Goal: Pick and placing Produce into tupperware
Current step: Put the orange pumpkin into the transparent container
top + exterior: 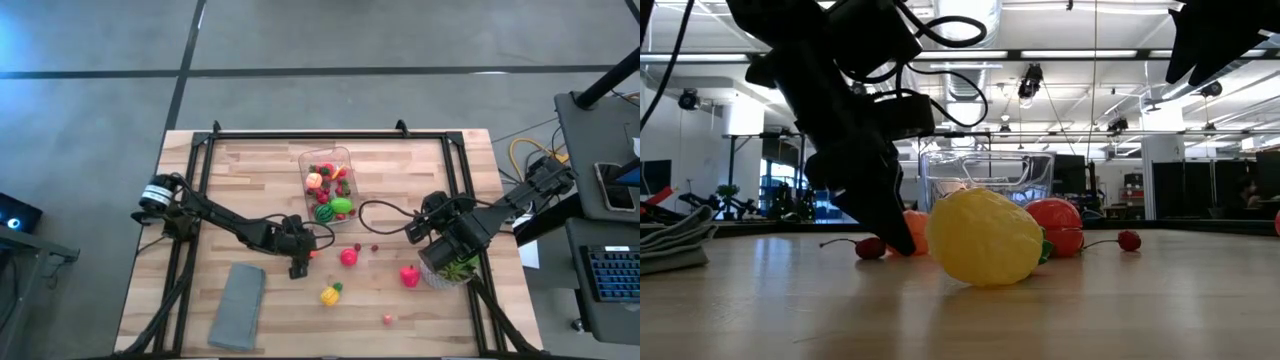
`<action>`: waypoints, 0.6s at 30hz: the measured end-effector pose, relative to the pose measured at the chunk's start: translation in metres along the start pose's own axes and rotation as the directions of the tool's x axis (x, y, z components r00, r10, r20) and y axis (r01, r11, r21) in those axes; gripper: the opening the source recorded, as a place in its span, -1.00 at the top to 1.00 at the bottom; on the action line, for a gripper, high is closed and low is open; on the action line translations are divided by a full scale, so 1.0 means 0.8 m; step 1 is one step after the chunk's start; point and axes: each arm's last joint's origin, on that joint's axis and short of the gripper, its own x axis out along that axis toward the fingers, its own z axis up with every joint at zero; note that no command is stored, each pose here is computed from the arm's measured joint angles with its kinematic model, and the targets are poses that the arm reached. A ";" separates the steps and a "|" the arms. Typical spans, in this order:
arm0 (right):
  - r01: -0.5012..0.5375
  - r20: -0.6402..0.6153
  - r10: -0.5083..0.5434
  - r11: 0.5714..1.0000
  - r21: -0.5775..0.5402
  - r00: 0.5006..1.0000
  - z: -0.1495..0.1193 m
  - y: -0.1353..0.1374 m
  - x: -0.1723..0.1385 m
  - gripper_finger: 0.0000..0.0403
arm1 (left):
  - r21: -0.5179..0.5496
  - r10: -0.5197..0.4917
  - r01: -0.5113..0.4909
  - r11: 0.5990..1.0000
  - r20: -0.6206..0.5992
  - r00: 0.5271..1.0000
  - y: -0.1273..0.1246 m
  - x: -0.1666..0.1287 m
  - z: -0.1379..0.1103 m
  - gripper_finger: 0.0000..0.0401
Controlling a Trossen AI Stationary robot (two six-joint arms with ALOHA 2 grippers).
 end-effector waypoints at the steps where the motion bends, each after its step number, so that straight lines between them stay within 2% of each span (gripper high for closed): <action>1: 0.000 0.000 0.000 1.000 0.000 1.000 0.000 0.000 0.000 -0.07 | -0.001 -0.001 0.001 1.000 0.003 1.000 0.000 -0.001 0.001 -0.12; 9: -0.001 0.000 0.001 1.000 0.001 1.000 0.000 0.000 0.000 -0.07 | -0.026 0.002 0.001 1.000 0.103 0.995 -0.002 -0.025 0.030 -0.15; 14: -0.001 -0.001 0.001 1.000 0.001 1.000 0.000 0.000 0.000 -0.07 | -0.001 0.066 -0.067 0.998 0.237 0.969 0.002 -0.062 0.059 -0.15; 18: -0.006 -0.004 0.006 1.000 0.007 1.000 0.002 0.000 -0.002 -0.07 | 0.108 0.147 -0.192 0.975 0.335 0.931 0.008 -0.091 0.083 -0.16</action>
